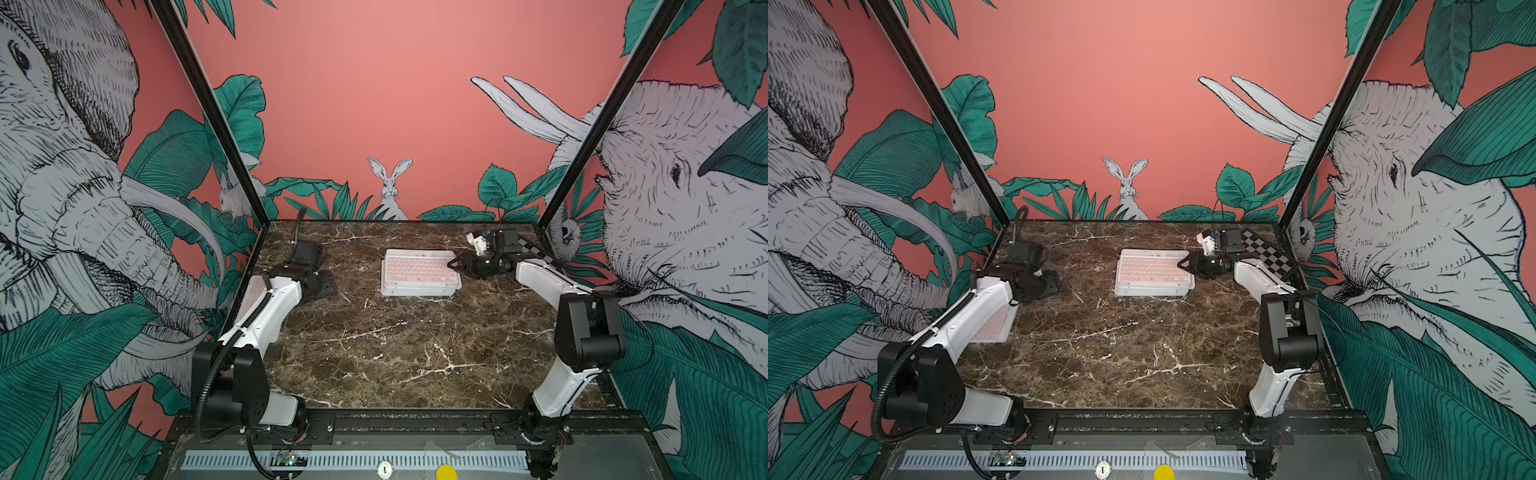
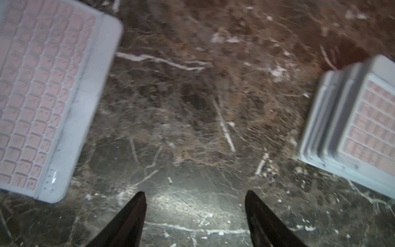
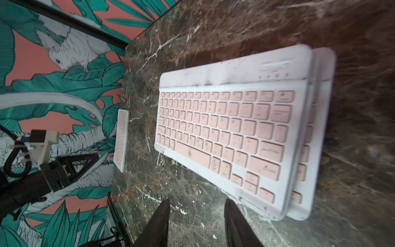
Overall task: Stack the numeric keypads
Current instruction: Place the numeric keypad at the numeric keypad, then move the numeric keypad to the center of the board.
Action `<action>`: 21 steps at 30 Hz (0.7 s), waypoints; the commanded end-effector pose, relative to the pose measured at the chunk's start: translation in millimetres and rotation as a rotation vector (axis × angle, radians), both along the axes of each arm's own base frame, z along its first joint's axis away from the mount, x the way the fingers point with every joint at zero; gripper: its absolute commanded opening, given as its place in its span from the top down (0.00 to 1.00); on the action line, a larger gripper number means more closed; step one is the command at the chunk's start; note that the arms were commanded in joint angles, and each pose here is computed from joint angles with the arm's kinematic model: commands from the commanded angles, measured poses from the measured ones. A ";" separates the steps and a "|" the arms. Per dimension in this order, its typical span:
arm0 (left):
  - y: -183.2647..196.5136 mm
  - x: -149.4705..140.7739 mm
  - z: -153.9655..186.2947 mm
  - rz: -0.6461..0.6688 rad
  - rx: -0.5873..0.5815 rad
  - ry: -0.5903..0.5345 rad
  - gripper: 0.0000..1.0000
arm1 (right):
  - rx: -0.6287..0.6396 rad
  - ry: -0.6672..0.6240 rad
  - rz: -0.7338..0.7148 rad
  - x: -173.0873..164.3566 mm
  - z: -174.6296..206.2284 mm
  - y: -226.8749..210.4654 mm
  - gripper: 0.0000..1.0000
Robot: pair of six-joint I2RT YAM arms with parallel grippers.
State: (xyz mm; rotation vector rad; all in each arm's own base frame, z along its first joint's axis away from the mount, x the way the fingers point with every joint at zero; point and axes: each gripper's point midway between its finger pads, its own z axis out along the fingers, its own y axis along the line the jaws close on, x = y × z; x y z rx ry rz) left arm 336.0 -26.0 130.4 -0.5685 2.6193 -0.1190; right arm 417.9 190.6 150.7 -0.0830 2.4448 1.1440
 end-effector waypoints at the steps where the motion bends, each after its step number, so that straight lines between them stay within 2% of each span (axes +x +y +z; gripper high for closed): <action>1: 26.8 -7.3 -4.8 0.093 -0.057 0.003 0.25 | 0.002 -0.041 0.049 -11.6 10.9 24.9 0.58; 7: 75.1 -5.8 -21.4 0.208 -0.046 0.059 0.25 | 0.024 -0.017 0.117 -28.5 10.4 60.2 0.58; 11: 107.2 -2.6 -25.0 0.243 0.021 0.078 0.25 | 0.058 -0.010 0.128 -31.1 16.4 71.9 0.58; 16: 137.1 9.1 -30.3 0.250 0.135 0.093 0.25 | 0.043 -0.008 0.136 -27.4 18.7 77.9 0.58; 21: 152.8 17.5 -44.1 0.250 0.137 0.104 0.24 | 0.034 -0.012 0.145 -18.4 29.6 83.1 0.58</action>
